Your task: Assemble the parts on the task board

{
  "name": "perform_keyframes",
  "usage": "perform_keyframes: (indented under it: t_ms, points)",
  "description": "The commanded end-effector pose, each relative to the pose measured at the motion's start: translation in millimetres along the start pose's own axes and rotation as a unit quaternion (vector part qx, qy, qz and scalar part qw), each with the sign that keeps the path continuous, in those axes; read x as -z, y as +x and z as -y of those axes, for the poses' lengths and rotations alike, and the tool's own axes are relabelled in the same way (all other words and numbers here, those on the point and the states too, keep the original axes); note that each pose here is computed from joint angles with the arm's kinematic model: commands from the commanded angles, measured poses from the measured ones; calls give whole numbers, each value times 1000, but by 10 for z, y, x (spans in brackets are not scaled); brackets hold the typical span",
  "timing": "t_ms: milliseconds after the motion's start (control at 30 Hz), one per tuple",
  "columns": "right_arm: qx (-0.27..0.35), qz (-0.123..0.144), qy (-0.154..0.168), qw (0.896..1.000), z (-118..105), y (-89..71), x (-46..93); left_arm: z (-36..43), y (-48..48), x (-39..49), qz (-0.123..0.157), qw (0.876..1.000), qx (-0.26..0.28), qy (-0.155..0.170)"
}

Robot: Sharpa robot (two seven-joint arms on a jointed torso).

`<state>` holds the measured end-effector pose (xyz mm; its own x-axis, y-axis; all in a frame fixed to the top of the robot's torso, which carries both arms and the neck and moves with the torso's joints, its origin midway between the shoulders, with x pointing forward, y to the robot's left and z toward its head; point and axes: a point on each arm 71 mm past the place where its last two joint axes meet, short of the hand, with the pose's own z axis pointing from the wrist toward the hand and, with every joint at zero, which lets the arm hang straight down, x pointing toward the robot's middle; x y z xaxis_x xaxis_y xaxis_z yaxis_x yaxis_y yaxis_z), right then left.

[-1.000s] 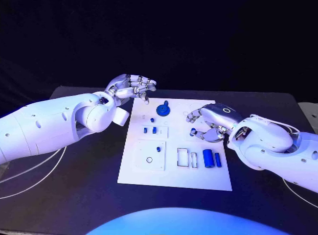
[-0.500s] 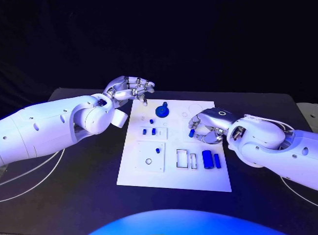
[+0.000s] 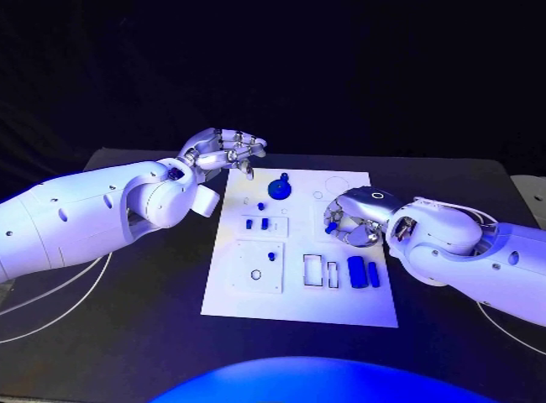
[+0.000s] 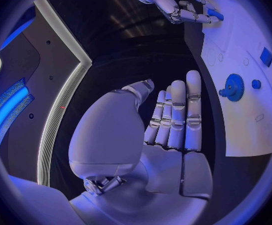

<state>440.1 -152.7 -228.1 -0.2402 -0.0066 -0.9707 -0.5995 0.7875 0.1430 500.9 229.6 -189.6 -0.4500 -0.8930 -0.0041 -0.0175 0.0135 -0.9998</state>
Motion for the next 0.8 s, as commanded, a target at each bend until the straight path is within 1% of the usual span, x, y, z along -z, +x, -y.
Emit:
perform_keyframes:
  t_ms: [33, 200, 433, 667, 800]
  points:
    - [5, 0, 1, 1000, -5, 11, -11, 10, 19, -3, -8, 1000, 4, 3]
    - [6, 8, 6, 1000, -13, 13, -32, 10, 20, -3, -9, 1000, 5, 3]
    - [6, 38, 13, 999, -24, -18, -15, 9, 20, -5, -9, 1000, 5, 3]
    - [-20, 56, 15, 998, -50, -101, 91, 6, 10, -6, -8, 1000, 4, 2]
    - [-40, 74, 4, 996, -126, -240, 172, 3, -4, -7, -6, 1000, 3, 2]
